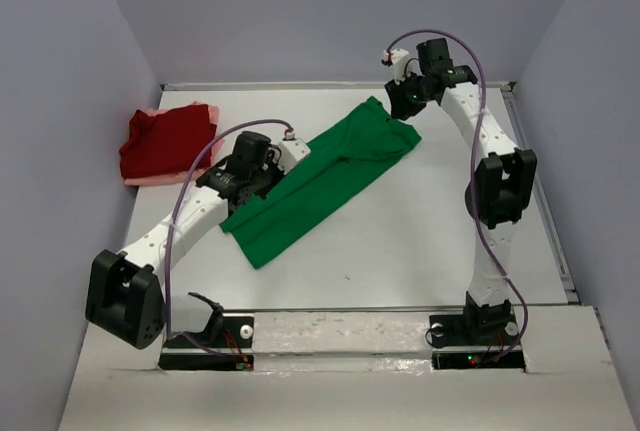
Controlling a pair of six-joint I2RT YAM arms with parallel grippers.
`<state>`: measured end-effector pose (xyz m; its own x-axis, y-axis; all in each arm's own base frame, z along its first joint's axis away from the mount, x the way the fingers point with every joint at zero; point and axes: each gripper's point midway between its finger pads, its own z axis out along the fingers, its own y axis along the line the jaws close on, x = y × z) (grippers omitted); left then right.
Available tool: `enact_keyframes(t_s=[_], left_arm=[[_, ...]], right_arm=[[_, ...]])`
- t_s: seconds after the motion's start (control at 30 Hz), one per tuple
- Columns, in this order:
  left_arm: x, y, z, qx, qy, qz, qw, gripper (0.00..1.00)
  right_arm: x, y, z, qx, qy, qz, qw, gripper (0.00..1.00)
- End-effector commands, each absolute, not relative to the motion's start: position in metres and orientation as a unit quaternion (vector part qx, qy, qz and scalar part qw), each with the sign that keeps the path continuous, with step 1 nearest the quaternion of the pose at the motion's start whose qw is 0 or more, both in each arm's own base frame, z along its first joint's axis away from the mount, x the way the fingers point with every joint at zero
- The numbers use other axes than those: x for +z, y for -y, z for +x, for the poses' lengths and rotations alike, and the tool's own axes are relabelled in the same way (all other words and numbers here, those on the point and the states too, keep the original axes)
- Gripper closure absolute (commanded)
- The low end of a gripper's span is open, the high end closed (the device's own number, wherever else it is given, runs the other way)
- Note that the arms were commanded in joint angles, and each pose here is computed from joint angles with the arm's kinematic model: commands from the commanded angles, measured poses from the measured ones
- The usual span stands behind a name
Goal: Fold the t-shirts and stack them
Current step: Smooth out the rectangle-folded T-shirt at the center of the board.
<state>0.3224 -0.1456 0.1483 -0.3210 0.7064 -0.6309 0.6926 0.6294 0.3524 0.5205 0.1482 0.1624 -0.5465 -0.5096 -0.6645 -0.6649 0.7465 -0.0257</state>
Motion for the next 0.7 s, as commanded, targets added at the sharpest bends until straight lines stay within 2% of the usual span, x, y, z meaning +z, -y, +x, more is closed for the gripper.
enact_keyframes(t_s=[0.0,0.27,0.4,0.67], left_arm=[[0.16,0.11,0.35,0.057,-0.839,0.351,0.413,1.0],[0.139,0.059,0.356,0.093,-0.871,0.281,0.393,1.0],[0.136,0.049,0.355,0.099,-0.876,0.268,0.389,1.0],[0.134,0.043,0.355,0.105,-0.881,0.262,0.381,1.0]], right_arm=[[0.188,-0.177,0.515,0.147,-0.843,-0.362,0.371,0.65],[0.11,-0.221,0.508,0.173,-0.851,-0.411,0.277,0.68],[0.097,-0.24,0.511,0.177,-0.843,-0.428,0.274,0.73],[0.087,-0.261,0.514,0.182,-0.832,-0.444,0.278,0.75]])
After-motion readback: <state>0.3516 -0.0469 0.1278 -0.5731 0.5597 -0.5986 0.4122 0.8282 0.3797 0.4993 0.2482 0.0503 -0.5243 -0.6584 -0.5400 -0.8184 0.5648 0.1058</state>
